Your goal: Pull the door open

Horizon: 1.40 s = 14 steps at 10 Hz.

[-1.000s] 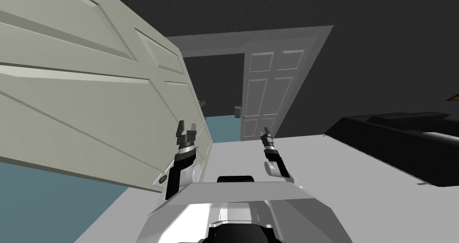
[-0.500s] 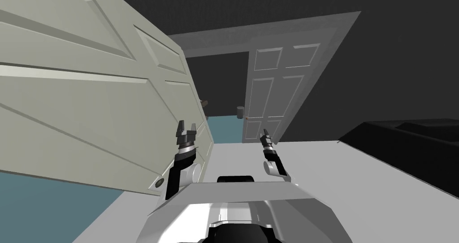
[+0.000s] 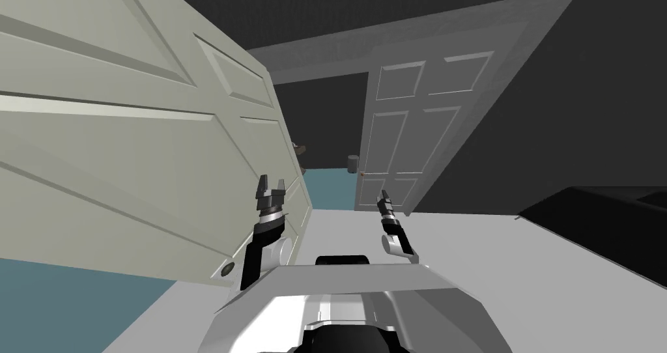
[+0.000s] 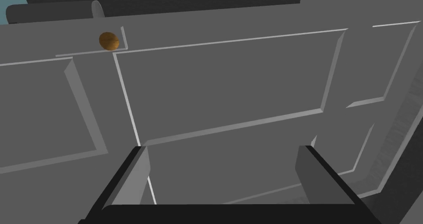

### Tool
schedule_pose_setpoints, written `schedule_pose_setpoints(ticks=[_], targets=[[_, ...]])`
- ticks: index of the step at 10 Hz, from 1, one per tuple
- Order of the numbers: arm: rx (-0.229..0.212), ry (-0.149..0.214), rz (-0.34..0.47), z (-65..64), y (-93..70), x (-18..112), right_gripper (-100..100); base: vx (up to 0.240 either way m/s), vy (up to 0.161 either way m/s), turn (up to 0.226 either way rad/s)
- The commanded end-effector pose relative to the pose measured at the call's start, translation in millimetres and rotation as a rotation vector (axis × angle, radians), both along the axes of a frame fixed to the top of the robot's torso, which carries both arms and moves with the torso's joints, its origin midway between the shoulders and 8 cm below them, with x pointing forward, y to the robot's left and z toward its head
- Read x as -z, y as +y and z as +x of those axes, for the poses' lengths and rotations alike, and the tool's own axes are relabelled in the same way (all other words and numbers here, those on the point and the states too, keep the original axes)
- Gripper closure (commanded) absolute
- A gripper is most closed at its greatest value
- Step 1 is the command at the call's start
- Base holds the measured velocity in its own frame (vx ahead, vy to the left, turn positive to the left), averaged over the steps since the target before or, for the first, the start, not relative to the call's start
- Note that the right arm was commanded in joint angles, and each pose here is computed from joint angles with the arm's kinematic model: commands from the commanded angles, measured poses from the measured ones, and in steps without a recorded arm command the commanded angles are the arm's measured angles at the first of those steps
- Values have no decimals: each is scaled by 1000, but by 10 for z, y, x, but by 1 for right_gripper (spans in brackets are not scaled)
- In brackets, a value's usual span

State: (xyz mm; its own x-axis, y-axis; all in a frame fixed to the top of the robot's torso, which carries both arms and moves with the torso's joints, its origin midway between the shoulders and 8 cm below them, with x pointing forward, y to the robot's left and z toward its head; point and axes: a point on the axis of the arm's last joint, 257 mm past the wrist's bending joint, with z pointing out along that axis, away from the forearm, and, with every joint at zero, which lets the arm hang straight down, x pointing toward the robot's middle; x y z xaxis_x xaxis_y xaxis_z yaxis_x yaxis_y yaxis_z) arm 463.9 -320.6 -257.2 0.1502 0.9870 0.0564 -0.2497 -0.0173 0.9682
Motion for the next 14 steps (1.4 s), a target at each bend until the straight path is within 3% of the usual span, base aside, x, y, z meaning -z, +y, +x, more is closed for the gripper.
schedule_pose_setpoints(ticks=[1,14], targets=[[7,18,3,16,-23,116,-100,95,-47,99],[72,149,12,46,-243,853,-100,86,-44,96]])
